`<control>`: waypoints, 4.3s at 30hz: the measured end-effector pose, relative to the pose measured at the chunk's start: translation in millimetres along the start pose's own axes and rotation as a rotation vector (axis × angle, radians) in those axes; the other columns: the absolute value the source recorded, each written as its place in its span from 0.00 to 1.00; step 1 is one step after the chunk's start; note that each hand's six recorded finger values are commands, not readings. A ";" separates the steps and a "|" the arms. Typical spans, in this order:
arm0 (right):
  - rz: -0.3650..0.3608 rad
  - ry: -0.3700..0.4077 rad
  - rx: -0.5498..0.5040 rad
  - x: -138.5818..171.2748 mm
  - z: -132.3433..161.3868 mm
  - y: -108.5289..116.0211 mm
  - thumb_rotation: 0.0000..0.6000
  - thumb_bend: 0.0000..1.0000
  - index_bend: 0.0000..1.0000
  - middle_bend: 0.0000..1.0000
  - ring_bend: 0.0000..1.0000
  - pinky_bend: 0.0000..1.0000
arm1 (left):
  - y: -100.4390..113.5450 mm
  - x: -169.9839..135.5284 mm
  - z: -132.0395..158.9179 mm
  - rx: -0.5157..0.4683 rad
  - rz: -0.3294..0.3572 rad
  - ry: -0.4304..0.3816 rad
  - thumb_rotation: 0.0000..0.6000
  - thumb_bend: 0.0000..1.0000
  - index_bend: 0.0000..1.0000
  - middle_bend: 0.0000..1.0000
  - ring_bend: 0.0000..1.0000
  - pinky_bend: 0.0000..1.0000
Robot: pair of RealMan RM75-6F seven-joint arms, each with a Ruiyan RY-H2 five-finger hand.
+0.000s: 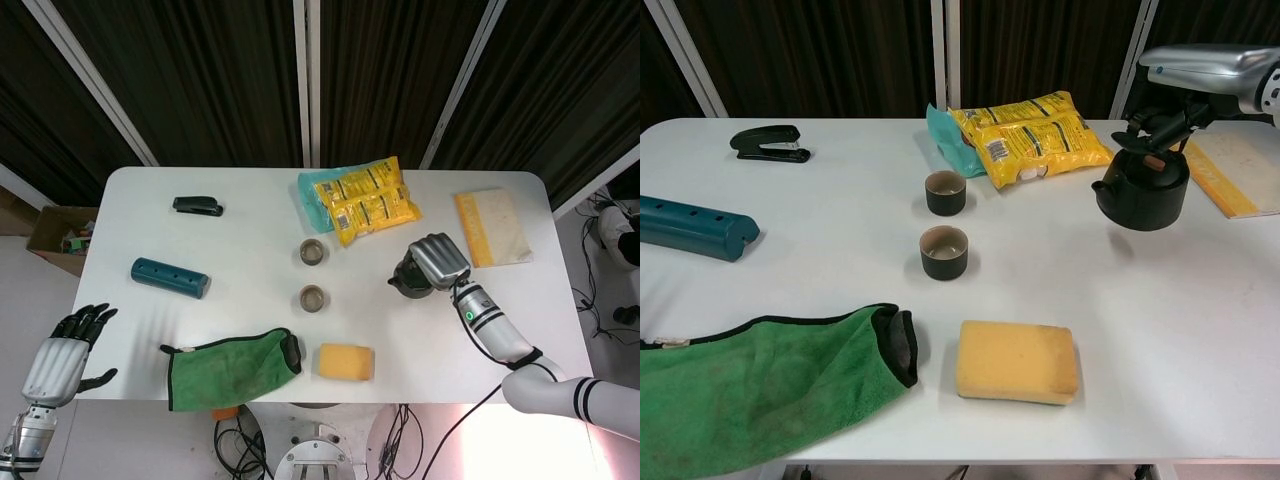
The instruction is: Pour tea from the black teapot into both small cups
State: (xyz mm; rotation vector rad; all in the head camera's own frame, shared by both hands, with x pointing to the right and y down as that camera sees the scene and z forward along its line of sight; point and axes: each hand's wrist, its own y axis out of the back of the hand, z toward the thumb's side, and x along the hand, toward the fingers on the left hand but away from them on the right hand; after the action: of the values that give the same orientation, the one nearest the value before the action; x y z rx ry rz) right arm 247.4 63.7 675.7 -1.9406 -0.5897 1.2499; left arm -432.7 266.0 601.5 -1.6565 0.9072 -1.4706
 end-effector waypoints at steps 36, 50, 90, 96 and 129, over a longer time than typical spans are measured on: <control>-0.024 0.275 0.087 -76.9 80.1 1.8 0.77 0.47 1.00 1.00 1.00 0.56 | 1.1 -0.2 -16.9 -0.009 0.004 0.046 1.00 0.07 0.15 0.12 0.11 0.22; -0.003 0.340 0.154 -89.0 112.6 -7.5 0.84 0.47 1.00 1.00 1.00 0.56 | 1.4 -3.5 -23.8 -0.020 0.011 0.056 1.00 0.07 0.15 0.12 0.11 0.22; 0.021 0.408 0.281 -89.9 153.0 -21.3 0.91 0.48 1.00 1.00 1.00 0.56 | 0.8 -6.9 -34.3 -0.045 0.028 0.064 1.00 0.07 0.15 0.12 0.11 0.22; 0.011 0.415 0.327 -89.1 154.3 -20.9 0.92 0.48 1.00 1.00 1.00 0.56 | 0.7 -6.6 -33.9 -0.044 0.028 0.062 1.00 0.07 0.15 0.12 0.11 0.22; 0.002 0.424 0.428 -88.8 160.6 -21.3 0.93 0.48 1.00 1.00 1.00 0.56 | 0.7 -6.1 -33.8 -0.048 0.029 0.059 1.00 0.07 0.15 0.12 0.11 0.22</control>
State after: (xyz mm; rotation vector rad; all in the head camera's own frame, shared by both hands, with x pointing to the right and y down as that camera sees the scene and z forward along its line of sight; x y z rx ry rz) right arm 64.6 68.1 702.5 -1.7587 -0.0910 0.8391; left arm -466.9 268.7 600.6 -1.6351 1.0025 -1.4954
